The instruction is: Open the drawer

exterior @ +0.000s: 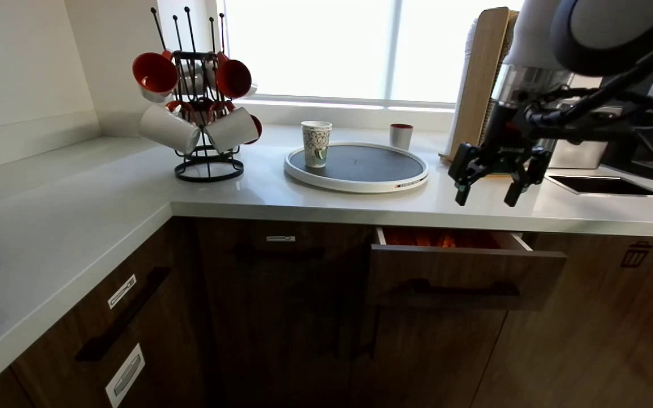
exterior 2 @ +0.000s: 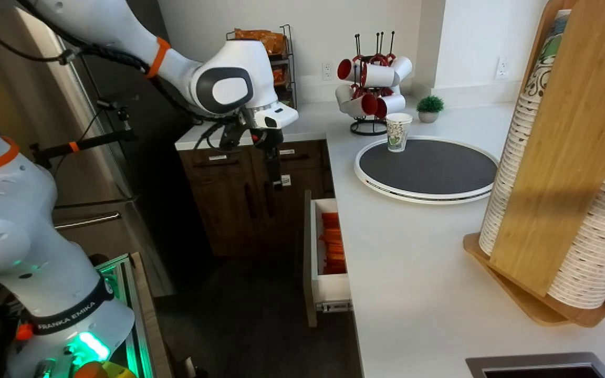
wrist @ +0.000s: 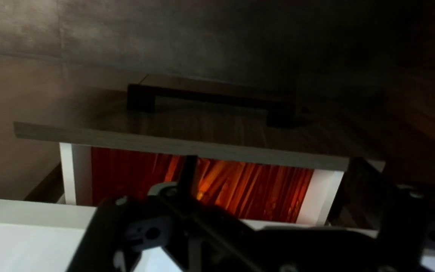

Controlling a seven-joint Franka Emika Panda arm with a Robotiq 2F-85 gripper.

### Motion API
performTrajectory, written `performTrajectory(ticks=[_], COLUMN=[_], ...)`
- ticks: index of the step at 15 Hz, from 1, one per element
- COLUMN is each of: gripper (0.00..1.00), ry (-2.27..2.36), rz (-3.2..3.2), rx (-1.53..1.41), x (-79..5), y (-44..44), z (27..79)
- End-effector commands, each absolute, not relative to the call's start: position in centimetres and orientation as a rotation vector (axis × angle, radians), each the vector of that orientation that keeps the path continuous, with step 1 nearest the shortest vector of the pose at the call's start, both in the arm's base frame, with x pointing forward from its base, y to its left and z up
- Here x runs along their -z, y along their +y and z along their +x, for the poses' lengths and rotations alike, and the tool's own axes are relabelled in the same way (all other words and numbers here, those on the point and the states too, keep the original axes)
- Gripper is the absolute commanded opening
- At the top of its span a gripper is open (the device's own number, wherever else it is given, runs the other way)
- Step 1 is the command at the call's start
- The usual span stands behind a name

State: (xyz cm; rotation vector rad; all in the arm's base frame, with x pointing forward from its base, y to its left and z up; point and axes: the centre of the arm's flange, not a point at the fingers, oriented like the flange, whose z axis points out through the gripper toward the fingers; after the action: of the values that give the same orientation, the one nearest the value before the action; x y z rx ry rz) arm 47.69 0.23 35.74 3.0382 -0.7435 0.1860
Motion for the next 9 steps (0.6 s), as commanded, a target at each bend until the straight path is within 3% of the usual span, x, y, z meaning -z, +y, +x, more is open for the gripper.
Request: performTrajectory(ticks=[1, 9], gripper=[1.00, 1.00], ry=[-0.758, -0.717], rz=[3.020, 2.997], rx=[-0.274, -0.374], x=[-34.8, -31.9], y=[0.2, -0.5], z=[48.8, 51.1])
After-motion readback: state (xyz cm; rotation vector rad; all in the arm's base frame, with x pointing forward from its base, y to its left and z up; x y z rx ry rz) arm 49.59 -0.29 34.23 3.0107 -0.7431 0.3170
